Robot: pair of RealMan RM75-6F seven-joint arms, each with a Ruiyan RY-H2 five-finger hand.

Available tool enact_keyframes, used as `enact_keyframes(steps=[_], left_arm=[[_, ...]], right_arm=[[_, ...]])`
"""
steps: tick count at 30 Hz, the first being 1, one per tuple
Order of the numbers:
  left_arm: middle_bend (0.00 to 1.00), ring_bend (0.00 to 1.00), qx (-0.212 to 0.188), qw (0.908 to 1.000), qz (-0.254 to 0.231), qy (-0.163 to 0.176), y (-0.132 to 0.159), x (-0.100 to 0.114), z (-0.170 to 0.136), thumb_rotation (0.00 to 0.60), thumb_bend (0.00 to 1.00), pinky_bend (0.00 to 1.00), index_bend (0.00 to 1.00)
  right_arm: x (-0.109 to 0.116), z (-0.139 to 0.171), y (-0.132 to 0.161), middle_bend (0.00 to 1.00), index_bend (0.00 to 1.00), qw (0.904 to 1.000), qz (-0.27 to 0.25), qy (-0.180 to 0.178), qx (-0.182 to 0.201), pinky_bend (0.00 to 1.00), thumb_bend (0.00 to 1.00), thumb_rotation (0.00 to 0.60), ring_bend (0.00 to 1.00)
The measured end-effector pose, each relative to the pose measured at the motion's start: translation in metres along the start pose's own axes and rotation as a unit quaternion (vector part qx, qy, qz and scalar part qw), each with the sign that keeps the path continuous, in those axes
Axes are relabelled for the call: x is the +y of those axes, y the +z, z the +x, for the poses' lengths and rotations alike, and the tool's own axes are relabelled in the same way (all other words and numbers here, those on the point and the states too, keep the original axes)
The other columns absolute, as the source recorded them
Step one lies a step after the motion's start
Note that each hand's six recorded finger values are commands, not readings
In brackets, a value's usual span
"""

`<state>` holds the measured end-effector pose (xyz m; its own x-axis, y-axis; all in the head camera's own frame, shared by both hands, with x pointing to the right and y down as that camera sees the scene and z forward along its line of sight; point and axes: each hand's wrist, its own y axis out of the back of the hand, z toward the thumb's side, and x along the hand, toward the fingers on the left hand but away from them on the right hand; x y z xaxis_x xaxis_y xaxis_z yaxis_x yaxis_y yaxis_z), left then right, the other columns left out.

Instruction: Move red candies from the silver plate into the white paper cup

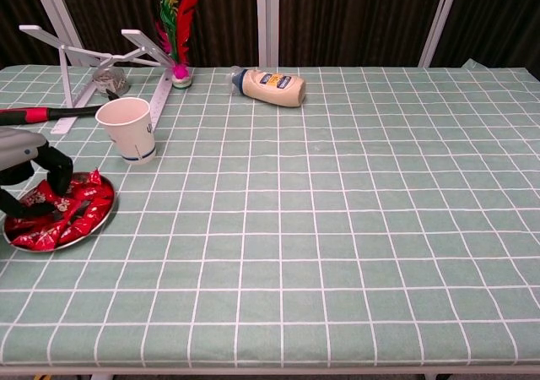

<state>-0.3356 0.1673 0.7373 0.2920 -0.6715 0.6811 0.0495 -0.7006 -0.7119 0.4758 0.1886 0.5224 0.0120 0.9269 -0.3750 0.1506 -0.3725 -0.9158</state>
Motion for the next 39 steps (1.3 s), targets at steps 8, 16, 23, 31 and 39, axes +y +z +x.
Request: enact_keyframes(steps=[8,16,23,31,39], left_arm=[[0.72,0.97,-0.013,0.9996,-0.004,0.024,0.004,0.034,-0.006,0.600,0.45,1.00,0.68],[0.72,0.97,-0.042,0.9976,0.030,0.046,0.017,0.088,0.014,0.600,0.46,1.00,0.68],[0.72,0.97,-0.062,0.9958,0.056,0.037,0.036,0.121,0.048,0.600,0.46,1.00,0.68],[0.71,0.97,-0.048,0.9963,0.068,0.023,0.041,0.136,0.091,0.600,0.46,1.00,0.68],[0.68,0.97,-0.033,0.9972,0.065,0.015,0.040,0.123,0.106,0.600,0.45,1.00,0.64]], right_arm=[[0.000,0.000,-0.001,0.16,0.08,1.0000,-0.002,0.000,0.001,0.25,0.10,0.600,0.02],[0.001,0.000,-0.002,0.16,0.08,1.0000,-0.002,-0.002,0.000,0.25,0.10,0.600,0.02],[0.001,0.001,-0.005,0.16,0.08,1.0000,-0.002,-0.003,-0.005,0.25,0.10,0.600,0.02],[0.003,0.002,-0.007,0.16,0.08,0.9999,0.001,-0.005,-0.011,0.25,0.10,0.600,0.02],[0.003,0.003,-0.010,0.16,0.08,0.9998,0.002,-0.005,-0.017,0.25,0.10,0.600,0.02]])
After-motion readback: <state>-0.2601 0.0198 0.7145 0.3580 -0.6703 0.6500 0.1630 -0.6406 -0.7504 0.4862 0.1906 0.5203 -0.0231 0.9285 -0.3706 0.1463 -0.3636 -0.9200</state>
